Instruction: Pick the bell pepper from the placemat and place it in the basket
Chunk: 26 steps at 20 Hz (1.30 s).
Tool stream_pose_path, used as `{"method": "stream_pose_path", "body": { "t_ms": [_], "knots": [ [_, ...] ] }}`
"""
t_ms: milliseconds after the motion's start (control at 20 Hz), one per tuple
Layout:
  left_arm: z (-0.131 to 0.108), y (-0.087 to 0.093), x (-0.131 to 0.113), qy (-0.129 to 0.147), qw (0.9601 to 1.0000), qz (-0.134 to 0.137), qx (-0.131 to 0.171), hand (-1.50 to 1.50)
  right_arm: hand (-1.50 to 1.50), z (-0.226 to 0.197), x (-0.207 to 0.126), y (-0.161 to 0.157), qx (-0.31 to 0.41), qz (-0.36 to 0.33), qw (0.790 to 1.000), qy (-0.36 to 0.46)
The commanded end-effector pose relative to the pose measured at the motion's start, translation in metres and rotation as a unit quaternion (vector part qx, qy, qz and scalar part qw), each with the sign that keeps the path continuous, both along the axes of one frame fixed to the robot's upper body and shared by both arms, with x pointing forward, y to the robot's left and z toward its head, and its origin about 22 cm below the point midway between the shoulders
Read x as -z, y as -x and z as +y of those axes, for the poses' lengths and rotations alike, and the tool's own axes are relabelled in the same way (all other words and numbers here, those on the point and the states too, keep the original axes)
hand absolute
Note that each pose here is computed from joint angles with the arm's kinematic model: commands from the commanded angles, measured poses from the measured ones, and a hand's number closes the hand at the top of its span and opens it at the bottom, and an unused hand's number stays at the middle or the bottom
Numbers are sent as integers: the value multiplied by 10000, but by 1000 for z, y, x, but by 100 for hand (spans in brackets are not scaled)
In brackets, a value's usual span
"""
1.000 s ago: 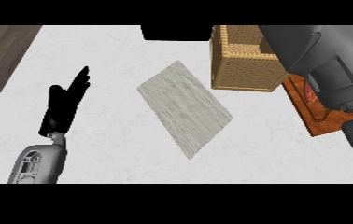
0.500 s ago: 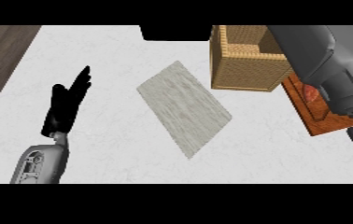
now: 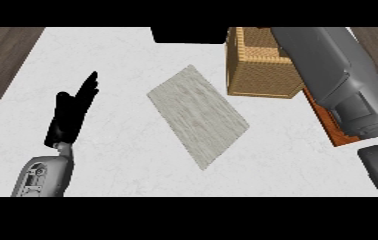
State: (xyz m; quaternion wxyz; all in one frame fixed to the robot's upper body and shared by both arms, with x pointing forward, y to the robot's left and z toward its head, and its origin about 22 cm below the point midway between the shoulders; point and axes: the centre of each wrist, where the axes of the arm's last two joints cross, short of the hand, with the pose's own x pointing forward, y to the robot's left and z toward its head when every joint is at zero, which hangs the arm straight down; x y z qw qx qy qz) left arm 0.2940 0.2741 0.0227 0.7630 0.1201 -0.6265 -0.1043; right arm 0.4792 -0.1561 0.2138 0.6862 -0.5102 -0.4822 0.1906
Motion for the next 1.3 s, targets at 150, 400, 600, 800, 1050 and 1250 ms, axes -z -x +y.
{"method": "stream_pose_path", "body": {
  "t_ms": [150,400,600,800,1050,1250],
  "knots": [
    [9,-4,-2,73,9999,40,-85,0,-150,-16,30,5,-4,-713,9966,-407],
    [-2,-4,0,48,10000,18,45,0,-150,-39,24,5,450,-1802,9811,-551],
    [-3,7,-10,25,10000,43,13,0,-150,-36,-7,8,868,-2372,9651,-687],
    [3,8,-7,-21,9997,63,-232,0,-150,-64,19,21,1324,-2195,9629,-841],
    [9,15,2,29,9993,51,-364,0,-150,-110,12,48,1656,-2282,9501,-1333],
    [33,10,-12,54,9986,153,-500,0,-150,-156,10,87,1543,-2431,9487,-1303]
  ]
}}
